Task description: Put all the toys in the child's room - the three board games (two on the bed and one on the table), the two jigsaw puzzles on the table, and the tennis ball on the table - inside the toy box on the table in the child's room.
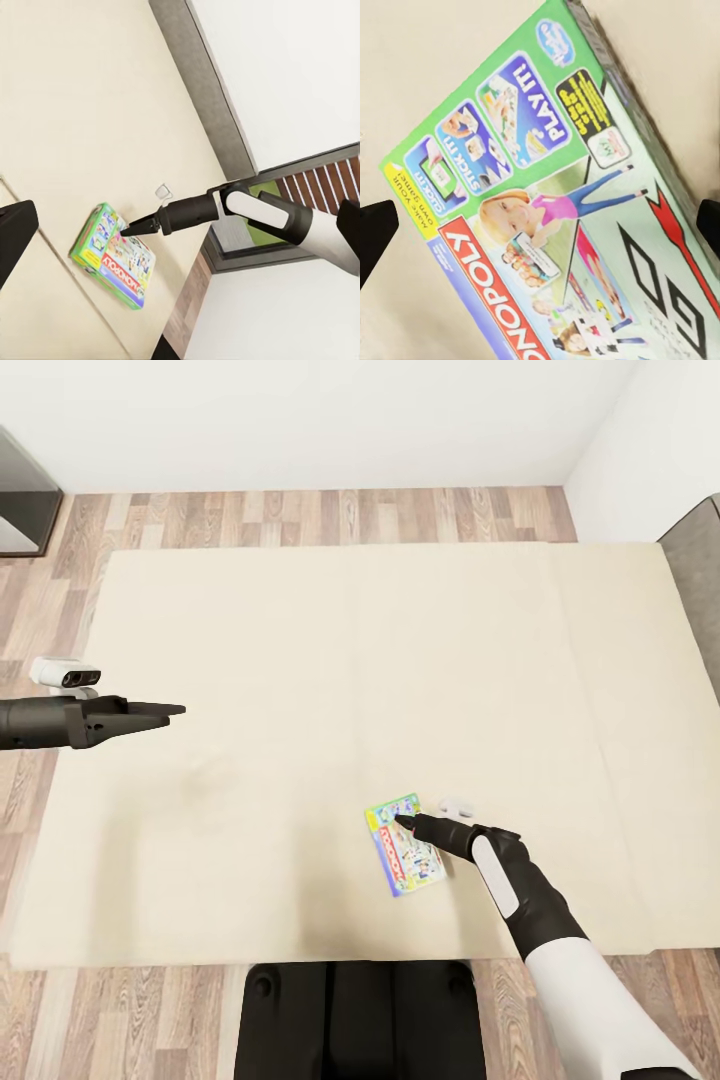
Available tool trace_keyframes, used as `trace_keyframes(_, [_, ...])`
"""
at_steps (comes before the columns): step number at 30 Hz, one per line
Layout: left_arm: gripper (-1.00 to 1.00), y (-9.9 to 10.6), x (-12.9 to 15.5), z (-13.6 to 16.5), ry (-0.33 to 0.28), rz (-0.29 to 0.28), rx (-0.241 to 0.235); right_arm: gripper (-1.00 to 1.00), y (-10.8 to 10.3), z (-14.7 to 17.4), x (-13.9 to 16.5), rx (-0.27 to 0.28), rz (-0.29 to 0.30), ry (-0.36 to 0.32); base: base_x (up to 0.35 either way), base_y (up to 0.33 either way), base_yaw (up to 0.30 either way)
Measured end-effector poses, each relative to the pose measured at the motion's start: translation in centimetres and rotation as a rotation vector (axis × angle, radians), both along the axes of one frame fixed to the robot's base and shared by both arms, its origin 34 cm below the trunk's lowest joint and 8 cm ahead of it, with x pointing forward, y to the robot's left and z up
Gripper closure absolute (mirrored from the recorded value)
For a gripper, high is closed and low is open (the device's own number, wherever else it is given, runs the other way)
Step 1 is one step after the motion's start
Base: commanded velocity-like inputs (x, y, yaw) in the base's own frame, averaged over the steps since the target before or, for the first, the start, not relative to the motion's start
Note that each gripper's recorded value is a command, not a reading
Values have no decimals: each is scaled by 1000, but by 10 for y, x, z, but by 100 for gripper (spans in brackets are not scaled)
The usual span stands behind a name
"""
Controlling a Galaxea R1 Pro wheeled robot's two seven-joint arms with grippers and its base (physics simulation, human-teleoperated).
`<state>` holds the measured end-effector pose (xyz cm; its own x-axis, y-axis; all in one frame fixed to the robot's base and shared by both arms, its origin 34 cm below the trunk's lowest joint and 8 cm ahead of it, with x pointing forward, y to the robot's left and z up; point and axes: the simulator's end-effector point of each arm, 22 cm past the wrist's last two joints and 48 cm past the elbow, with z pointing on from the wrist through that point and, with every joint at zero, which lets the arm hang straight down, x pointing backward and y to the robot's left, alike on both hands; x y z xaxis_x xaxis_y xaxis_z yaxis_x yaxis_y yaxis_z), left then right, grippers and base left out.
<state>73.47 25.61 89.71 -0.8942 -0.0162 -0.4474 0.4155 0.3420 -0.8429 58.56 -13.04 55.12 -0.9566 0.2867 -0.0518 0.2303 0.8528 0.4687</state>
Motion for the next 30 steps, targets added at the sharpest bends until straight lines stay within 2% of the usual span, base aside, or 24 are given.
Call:
trace_keyframes(21, [-100,0,0,0,0,0,0,-100,0,0,0,-2,0,0,0,36,0])
trace_keyframes(30, [-100,0,0,0,0,0,0,-100,-8,-2,-2,-6,-6,5,0,2,0])
